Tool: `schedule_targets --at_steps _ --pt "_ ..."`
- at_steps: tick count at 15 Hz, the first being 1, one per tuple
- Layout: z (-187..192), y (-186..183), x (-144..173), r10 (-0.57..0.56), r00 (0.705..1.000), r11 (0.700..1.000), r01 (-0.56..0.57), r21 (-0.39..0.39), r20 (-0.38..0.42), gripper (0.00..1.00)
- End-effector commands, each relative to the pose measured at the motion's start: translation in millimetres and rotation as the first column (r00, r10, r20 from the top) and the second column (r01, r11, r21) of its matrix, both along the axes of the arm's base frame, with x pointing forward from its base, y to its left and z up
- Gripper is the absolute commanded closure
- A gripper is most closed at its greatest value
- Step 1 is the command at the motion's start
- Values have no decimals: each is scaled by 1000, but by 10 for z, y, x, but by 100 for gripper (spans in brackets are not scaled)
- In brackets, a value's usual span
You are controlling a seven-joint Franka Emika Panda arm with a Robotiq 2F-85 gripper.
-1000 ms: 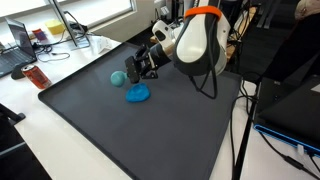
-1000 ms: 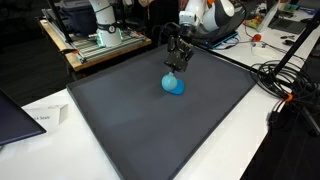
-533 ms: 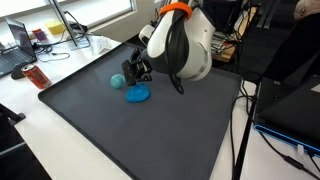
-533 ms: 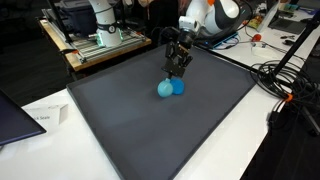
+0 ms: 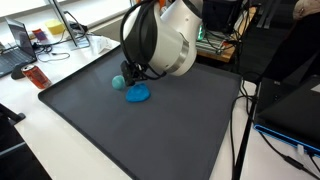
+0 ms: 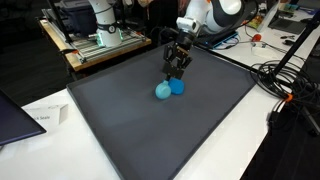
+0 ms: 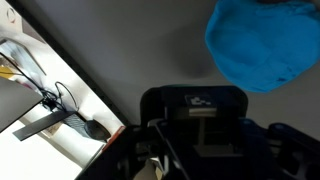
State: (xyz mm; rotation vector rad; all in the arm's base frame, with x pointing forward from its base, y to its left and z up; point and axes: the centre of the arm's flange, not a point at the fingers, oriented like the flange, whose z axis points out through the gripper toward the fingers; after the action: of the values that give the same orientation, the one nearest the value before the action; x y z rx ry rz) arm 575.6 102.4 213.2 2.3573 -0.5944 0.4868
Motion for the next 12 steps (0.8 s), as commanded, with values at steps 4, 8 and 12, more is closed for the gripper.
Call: schedule_targets --at_steps 4,8,12 --pt "466 -137 203 -76 996 986 83 143 -51 78" --pt "659 -323 146 -100 992 967 115 227 -77 78" --pt "826 -458 59 -113 988 936 142 323 -107 78"
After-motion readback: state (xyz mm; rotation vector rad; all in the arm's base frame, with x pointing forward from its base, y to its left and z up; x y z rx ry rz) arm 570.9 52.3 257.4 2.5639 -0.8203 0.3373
